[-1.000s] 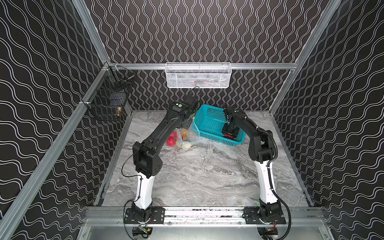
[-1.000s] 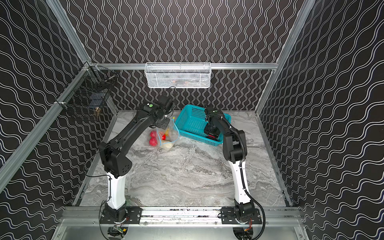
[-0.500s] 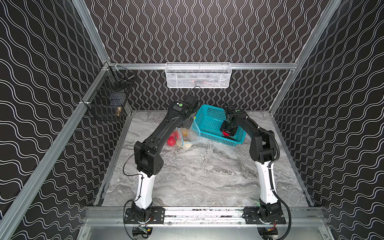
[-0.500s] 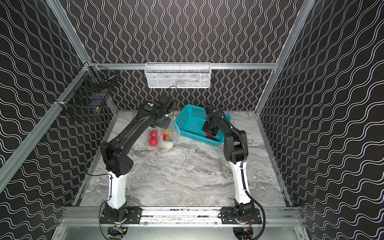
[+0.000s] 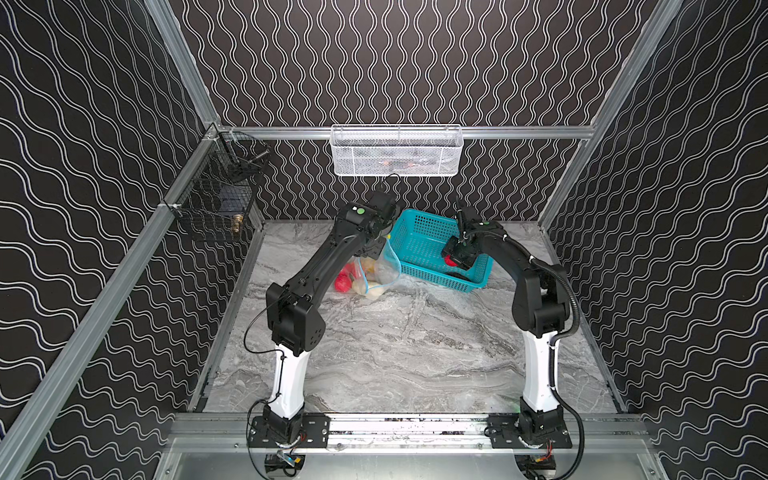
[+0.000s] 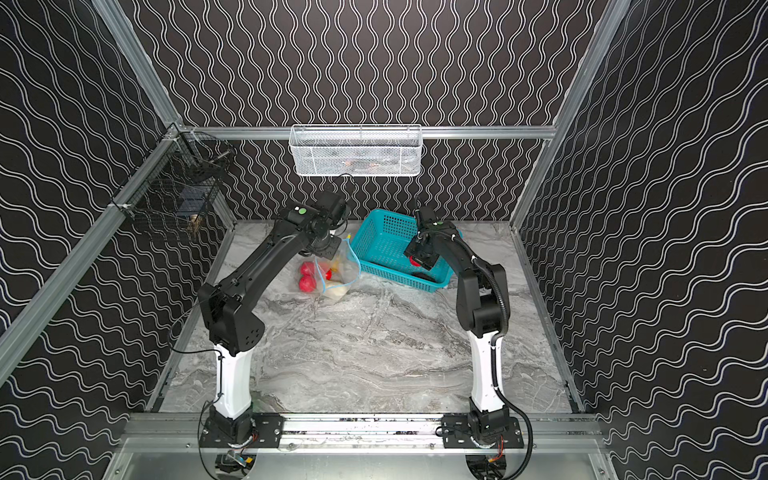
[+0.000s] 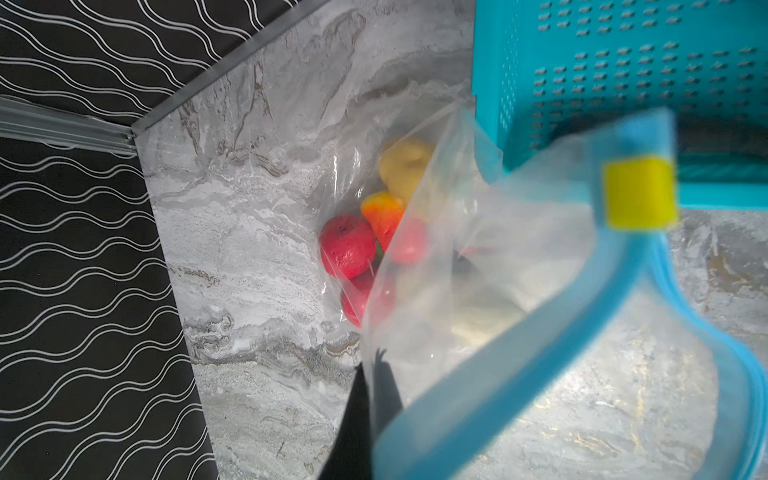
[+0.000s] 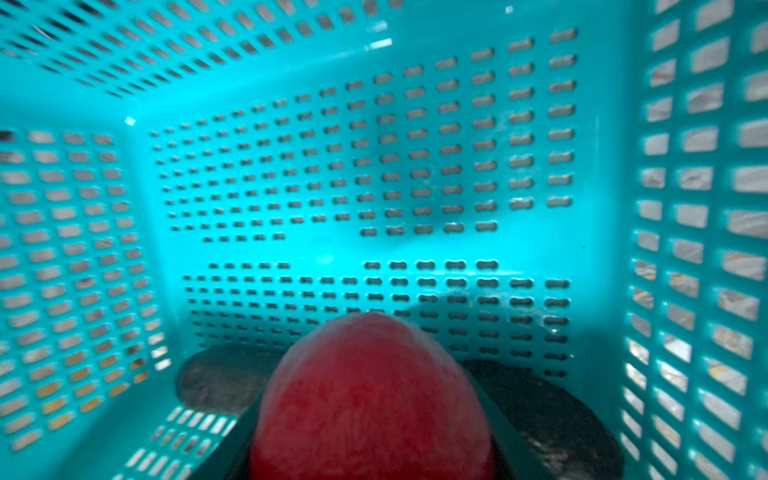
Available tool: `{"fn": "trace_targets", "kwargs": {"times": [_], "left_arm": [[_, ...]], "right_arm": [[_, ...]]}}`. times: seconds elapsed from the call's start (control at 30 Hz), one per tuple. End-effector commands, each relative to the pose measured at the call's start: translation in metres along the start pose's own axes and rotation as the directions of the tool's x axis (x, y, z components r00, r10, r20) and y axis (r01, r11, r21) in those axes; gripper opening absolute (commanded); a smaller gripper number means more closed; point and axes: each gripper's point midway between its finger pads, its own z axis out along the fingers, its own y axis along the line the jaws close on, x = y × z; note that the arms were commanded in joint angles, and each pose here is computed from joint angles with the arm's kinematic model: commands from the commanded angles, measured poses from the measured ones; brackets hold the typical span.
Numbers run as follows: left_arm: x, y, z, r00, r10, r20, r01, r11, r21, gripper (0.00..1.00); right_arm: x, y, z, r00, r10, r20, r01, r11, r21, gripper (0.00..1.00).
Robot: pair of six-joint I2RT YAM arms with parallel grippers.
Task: Place the food in the zip-top bag and seal the zipper
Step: 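Lift the red apple out of the basket with the right gripper, then carry the red apple with the right gripper over the bag mouth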
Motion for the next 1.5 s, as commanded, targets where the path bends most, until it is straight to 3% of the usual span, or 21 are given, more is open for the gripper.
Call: {"fn": "trace_targets", "kwargs": {"times": [0.0, 1.33, 1.47], "left_arm": [[0.0, 0.001, -0.002, 1.0, -0.006, 0.001, 0.006, 1.0, -0.004, 0.0], [-0.004, -0.011, 0.003, 0.999, 0.034, -0.007, -0.034, 0.999, -0.032, 0.0], [-0.003, -0.015, 0.003, 0.999, 0.036, -0.009, -0.036, 0.999, -0.013, 0.0]], "right_arm": [[-0.008, 0.013, -0.013, 0.999, 0.023, 0.036, -0.021, 0.998, -0.06, 0.53], [0.0, 0.03, -0.064, 0.988, 0.103, 0.112, -0.068, 0.958, -0.277, 0.49], [-0.003, 0.037, -0.086, 0.986, 0.099, 0.132, -0.054, 0.95, -0.308, 0.5]]}}
